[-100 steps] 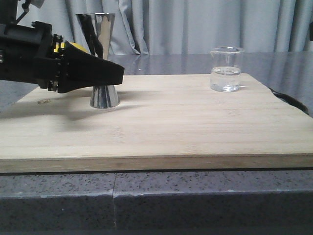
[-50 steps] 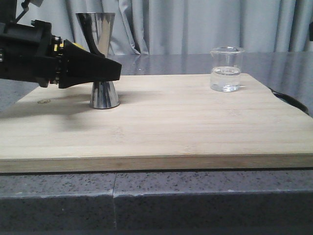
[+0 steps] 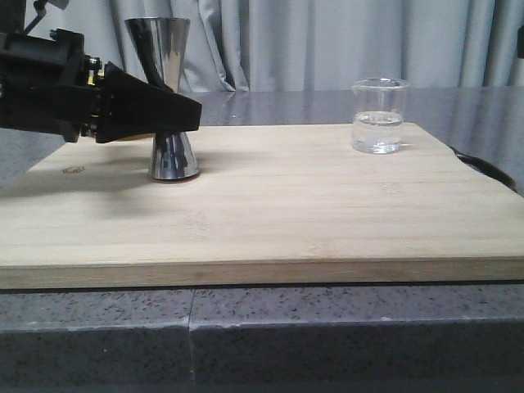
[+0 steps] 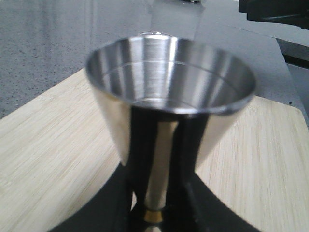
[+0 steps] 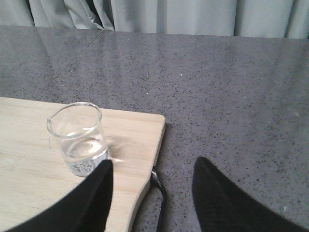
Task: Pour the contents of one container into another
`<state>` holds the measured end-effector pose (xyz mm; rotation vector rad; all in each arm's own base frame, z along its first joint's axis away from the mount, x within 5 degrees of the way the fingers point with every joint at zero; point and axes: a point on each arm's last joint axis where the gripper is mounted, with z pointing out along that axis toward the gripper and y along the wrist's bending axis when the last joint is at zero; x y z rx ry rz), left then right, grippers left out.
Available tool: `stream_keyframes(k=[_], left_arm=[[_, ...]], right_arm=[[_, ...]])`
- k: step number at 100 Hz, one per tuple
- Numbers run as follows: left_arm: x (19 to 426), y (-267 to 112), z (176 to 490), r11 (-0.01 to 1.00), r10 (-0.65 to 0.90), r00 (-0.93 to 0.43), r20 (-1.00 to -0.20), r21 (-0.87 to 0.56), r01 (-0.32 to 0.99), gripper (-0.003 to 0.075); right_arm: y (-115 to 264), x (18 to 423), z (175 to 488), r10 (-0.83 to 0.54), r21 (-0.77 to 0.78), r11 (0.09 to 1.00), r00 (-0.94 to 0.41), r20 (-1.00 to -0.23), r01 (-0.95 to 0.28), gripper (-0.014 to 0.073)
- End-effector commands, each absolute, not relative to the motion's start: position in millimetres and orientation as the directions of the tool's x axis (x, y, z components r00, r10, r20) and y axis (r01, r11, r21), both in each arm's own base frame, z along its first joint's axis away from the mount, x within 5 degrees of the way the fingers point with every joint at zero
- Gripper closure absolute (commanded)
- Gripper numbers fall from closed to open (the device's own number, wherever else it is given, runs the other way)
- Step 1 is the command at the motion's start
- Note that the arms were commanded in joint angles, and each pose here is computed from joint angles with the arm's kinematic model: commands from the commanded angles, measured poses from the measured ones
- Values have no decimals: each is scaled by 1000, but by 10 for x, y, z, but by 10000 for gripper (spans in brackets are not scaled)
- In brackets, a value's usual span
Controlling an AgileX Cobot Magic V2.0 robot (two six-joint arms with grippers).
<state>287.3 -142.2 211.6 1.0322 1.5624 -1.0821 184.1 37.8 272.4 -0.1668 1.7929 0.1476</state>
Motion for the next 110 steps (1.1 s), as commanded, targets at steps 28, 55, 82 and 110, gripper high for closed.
stream_keyframes(k=[28, 55, 82, 110], left_arm=[[2675, -1434, 2761, 178, -46, -38, -998, -46, 983, 739], [2658, -1430, 2792, 176, -52, -50, -997, -58, 983, 739], [2658, -1430, 2792, 176, -52, -50, -997, -58, 983, 739], [2658, -1430, 2792, 176, -52, -50, -997, -58, 983, 739]], right_arm=[[776, 2092, 2672, -87, -56, 935, -74, -994, -350, 254], [859, 2312, 2491, -70, -60, 936, -16, -997, -348, 181], [893, 2393, 2388, -70, -64, 934, -4, -998, -351, 166], [932, 2498, 2243, -66, -64, 935, 8, -998, -350, 166]])
